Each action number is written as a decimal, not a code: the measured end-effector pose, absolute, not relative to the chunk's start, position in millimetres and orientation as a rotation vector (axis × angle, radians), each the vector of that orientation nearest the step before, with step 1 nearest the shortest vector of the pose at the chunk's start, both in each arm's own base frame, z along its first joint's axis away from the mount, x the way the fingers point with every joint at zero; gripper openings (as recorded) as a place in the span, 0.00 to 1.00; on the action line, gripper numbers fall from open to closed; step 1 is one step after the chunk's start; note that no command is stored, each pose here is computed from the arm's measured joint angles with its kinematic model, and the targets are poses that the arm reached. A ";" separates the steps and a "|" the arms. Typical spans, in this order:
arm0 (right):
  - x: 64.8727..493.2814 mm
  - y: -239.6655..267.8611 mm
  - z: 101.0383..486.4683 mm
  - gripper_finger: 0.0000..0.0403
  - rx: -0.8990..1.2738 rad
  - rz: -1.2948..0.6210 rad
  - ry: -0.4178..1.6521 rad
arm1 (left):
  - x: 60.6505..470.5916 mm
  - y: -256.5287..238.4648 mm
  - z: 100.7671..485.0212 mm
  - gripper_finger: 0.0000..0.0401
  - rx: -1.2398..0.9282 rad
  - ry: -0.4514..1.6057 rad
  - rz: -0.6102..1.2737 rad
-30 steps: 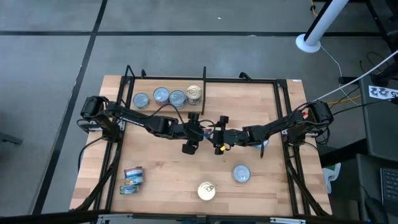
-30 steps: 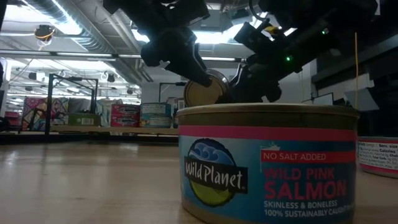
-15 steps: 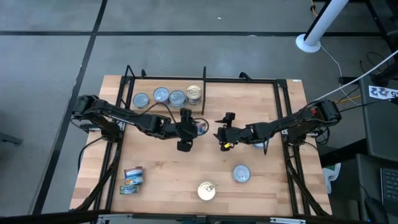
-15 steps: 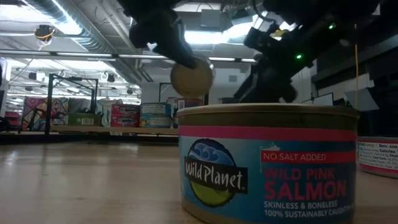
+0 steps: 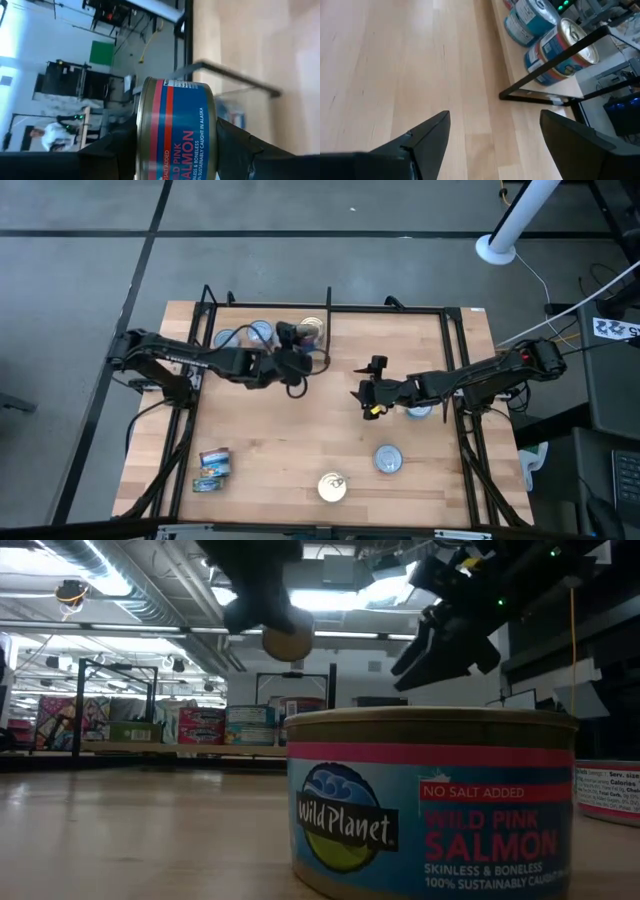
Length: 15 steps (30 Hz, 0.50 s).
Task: Stack canned seafood by type on shelf
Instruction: Stack the blue pink tuna can on top of the blue pink tuna can on the shelf
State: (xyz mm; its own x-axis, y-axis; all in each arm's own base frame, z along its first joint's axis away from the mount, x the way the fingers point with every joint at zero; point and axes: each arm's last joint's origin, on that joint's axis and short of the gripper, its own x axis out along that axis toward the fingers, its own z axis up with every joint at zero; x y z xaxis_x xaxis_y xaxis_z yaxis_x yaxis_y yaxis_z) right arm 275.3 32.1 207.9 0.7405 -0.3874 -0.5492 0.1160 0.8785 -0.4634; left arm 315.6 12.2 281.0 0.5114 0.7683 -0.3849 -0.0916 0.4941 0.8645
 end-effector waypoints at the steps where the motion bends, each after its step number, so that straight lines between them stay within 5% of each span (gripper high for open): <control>1: 275.2 32.1 208.3 0.76 -0.420 -0.285 0.684 | 316.4 17.4 279.4 0.49 0.907 0.898 0.623; 15: 275.6 33.4 208.3 0.76 -0.405 -0.242 0.680 | 338.6 68.7 244.7 0.49 0.970 1.045 0.668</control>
State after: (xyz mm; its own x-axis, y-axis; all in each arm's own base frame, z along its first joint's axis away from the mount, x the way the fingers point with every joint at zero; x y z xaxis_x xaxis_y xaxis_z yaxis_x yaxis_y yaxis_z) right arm 275.6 33.4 208.3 0.7540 -0.3455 -0.5586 0.0858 0.8950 -0.4377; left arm 338.6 68.7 244.7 0.3776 0.8345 -0.4012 -0.0136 0.4382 0.8988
